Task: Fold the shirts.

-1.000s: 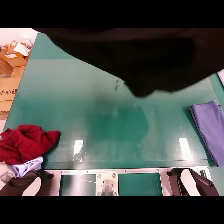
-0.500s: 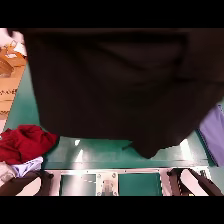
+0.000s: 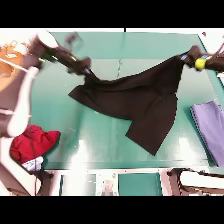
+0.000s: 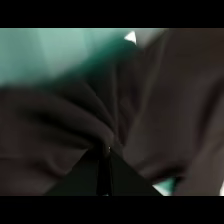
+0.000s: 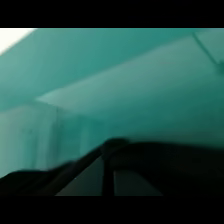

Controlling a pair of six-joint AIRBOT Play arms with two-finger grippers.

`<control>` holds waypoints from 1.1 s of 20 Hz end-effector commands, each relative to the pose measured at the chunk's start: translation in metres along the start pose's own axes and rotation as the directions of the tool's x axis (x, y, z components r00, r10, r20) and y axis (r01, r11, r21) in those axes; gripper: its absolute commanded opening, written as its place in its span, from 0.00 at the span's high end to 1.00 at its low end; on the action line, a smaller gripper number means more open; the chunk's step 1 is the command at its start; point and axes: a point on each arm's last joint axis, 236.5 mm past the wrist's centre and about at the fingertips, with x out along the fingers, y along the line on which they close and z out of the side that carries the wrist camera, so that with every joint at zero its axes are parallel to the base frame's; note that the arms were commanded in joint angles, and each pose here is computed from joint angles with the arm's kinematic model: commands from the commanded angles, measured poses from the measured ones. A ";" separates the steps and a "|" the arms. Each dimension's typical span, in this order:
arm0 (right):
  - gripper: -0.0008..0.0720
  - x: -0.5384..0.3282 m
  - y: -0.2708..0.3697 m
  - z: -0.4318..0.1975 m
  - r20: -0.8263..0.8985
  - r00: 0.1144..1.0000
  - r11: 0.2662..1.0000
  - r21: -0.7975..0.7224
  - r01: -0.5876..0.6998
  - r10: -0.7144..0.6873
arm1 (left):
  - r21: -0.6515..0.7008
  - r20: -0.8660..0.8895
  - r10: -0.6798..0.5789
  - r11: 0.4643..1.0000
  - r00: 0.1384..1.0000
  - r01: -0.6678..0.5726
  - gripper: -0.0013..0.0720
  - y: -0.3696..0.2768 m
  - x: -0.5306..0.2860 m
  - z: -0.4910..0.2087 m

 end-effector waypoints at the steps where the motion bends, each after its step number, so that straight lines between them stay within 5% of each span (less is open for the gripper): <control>1: 0.96 0.051 -0.056 -0.037 -0.118 0.992 0.995 0.090 0.052 -0.042 | -0.095 -0.043 -0.011 0.995 0.999 0.006 0.94 0.033 0.094 -0.008; 2: 0.82 0.052 -0.066 -0.037 -0.121 0.991 0.992 0.107 0.064 -0.051 | -0.126 -0.013 -0.004 0.992 1.000 0.003 0.93 0.040 0.093 0.000; 3: 0.64 0.047 -0.074 -0.034 -0.117 0.991 0.990 0.120 0.070 -0.056 | -0.139 0.016 -0.008 0.990 1.000 0.010 0.69 0.043 0.084 0.009; 4: 0.56 0.037 -0.079 -0.031 -0.127 0.991 0.989 0.131 0.065 -0.049 | -0.148 0.026 -0.012 0.989 1.000 0.015 0.23 0.046 0.071 0.015; 5: 0.56 0.024 -0.084 -0.029 -0.146 0.989 0.988 0.144 0.059 -0.037 | -0.165 0.022 -0.015 0.986 1.000 0.019 0.09 0.051 0.052 0.020; 8: 0.75 -0.023 -0.107 -0.036 -0.213 0.977 0.984 0.173 0.046 -0.008 | -0.133 -0.008 -0.014 0.991 1.000 0.013 0.09 0.071 -0.013 0.022; 16: 0.70 -0.118 -0.210 -0.156 -0.328 0.909 0.854 0.364 0.371 -0.255 | -0.138 -0.008 0.018 0.990 1.000 -0.019 0.09 0.131 -0.122 0.000; 19: 0.59 -0.110 -0.223 -0.218 -0.407 0.881 0.796 0.437 0.418 -0.240 | -0.164 -0.020 0.022 0.986 1.000 -0.025 0.09 0.146 -0.126 -0.007; 22: 0.59 -0.087 -0.219 -0.259 -0.451 0.864 0.788 0.437 0.434 -0.226 | -0.151 -0.036 0.024 0.988 0.999 -0.029 0.09 0.149 -0.122 -0.011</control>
